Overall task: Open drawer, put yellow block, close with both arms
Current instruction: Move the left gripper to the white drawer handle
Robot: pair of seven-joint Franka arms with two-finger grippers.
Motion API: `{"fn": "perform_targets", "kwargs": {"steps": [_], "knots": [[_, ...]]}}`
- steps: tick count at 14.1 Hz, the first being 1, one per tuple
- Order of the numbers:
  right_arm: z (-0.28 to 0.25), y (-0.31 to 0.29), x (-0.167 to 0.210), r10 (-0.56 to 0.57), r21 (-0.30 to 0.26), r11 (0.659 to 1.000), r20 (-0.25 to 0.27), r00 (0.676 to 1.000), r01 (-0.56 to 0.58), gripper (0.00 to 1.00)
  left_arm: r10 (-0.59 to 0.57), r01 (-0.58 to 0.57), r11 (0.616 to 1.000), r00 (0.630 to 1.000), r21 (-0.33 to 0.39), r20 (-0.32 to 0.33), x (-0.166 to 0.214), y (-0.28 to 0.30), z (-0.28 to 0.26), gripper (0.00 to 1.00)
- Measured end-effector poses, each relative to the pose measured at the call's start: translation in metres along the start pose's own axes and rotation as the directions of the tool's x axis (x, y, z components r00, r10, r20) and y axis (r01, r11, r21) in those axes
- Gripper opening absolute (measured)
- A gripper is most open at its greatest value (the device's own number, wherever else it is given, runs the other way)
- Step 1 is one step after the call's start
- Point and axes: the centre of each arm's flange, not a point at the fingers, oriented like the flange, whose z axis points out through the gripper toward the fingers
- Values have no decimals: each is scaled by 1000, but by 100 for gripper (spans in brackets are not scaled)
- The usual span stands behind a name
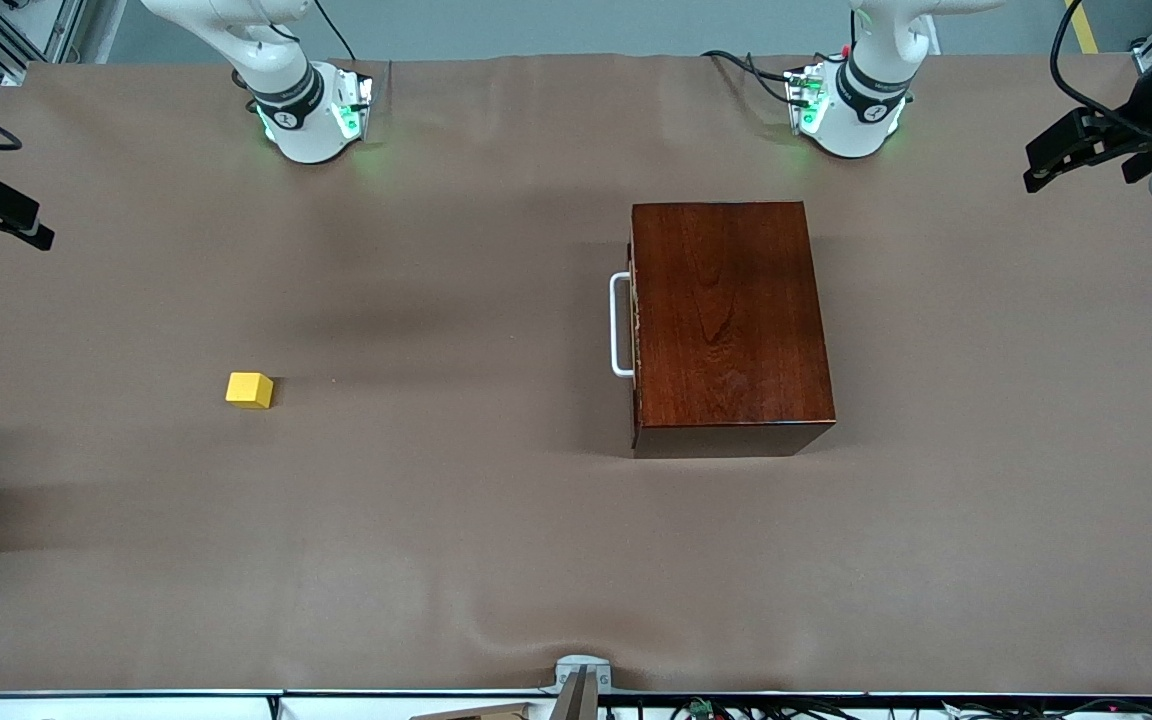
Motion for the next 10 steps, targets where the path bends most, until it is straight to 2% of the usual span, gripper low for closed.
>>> {"fn": "perform_targets", "kwargs": {"steps": [6,10], "knots": [[0,0,0,0,0,1000,0,1000,0,100,21,-21,1000,1000,2,4,-1,11,1,100],[0,0,0,0,0,1000,-1,1000,0,100,159,-160,987,987,17,26,-6,108,16,100]]}}
